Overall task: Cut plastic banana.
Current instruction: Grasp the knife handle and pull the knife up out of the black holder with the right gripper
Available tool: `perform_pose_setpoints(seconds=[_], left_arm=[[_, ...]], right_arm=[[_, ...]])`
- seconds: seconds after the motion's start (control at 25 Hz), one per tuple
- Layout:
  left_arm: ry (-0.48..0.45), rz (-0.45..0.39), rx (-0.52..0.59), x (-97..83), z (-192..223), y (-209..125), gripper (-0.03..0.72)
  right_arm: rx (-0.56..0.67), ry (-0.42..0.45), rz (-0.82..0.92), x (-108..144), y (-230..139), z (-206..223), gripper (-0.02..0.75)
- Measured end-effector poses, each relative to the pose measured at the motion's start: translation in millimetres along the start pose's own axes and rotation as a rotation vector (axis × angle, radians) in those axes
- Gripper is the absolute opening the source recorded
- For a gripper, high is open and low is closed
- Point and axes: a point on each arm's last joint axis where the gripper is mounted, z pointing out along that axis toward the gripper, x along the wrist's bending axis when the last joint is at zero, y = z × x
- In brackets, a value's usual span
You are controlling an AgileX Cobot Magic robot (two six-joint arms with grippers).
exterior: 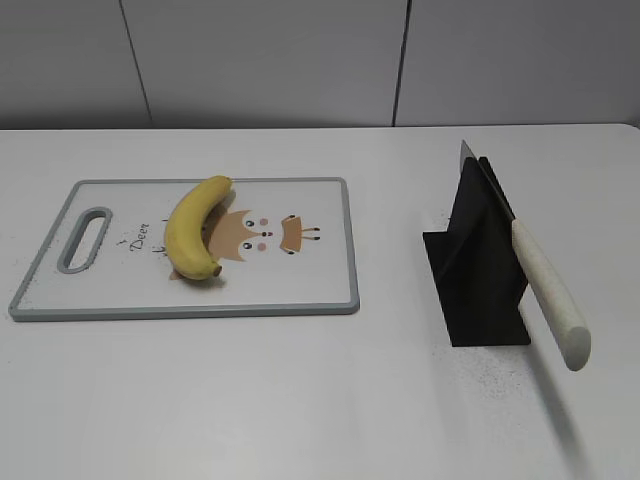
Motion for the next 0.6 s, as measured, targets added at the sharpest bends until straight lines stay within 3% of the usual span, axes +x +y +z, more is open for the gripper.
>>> perform_pose_setpoints(seconds=[0.6], left_arm=[[0.000,0.000,0.000,0.0,0.0,0.0,0.589]], right_arm=[[0.000,0.000,0.001,0.0,0.0,0.0,0.538]])
